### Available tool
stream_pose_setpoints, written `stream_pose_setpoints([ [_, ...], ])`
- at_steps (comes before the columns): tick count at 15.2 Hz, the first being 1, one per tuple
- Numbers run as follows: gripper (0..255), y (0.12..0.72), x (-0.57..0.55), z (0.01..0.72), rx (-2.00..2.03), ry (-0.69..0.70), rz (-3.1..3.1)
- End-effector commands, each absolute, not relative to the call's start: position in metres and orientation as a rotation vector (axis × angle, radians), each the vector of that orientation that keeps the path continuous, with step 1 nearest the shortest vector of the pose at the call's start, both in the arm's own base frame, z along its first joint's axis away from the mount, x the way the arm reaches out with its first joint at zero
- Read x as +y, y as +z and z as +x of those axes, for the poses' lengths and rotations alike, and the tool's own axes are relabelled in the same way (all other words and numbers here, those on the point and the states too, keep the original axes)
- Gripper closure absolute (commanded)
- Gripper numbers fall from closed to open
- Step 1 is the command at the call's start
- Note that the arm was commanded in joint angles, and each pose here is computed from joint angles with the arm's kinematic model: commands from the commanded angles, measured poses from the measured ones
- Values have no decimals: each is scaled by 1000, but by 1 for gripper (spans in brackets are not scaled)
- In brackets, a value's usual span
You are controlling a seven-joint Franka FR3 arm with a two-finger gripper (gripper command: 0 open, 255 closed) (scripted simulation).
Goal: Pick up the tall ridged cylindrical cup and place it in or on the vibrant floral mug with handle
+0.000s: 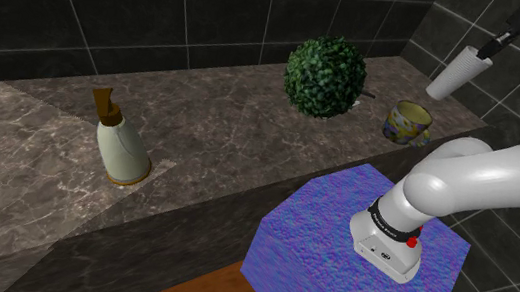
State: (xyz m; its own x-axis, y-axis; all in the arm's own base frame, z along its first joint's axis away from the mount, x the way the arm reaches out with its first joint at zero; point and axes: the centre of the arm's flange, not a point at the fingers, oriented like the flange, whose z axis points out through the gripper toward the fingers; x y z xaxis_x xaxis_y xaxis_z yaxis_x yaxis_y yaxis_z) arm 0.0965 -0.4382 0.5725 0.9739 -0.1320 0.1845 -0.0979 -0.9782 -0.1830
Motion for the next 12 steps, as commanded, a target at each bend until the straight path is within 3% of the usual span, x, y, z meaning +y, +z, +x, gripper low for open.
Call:
stream_pose_setpoints([
  [1,255,562,-438,97,173,-293,-2949],
  [12,255,504,-438,97,173,-293,-2949],
])
